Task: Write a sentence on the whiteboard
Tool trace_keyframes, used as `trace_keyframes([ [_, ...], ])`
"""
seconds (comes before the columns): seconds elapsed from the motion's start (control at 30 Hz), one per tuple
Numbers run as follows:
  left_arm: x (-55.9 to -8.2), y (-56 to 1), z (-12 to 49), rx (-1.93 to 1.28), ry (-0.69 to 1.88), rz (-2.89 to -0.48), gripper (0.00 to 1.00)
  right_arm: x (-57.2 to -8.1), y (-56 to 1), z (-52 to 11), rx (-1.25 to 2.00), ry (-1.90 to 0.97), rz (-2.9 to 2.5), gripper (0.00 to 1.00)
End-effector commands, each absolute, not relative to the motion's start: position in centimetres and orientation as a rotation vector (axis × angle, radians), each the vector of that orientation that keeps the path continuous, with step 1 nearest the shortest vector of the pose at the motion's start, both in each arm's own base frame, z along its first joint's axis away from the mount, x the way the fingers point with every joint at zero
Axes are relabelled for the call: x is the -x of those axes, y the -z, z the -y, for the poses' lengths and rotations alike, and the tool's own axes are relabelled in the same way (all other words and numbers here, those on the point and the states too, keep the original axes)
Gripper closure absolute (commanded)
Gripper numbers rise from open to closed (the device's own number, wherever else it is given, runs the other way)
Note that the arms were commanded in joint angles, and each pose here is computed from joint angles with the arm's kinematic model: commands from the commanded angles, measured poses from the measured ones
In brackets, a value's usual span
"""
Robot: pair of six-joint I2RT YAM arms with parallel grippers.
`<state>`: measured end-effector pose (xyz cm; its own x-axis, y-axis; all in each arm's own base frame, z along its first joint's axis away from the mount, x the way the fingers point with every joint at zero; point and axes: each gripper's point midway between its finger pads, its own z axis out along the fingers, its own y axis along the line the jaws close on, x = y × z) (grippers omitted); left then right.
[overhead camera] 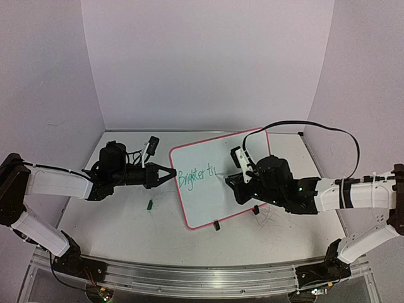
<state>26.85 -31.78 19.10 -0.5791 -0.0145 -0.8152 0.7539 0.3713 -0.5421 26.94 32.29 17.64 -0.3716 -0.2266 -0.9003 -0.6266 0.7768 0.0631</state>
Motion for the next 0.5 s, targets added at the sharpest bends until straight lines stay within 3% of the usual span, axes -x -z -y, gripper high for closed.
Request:
trace_keyframes([
  [0.0, -27.3, -21.6, 31.8, -0.656, 1.257, -1.788, 1.00, -27.8, -19.1, -32.8, 0.596, -0.494, -1.906, 1.00],
  [0.47, -27.2, -21.7, 31.7, -0.655, 1.255, -1.787, 1.00, -28.9, -20.3, -33.1, 0.567, -0.463, -1.873, 1.00],
])
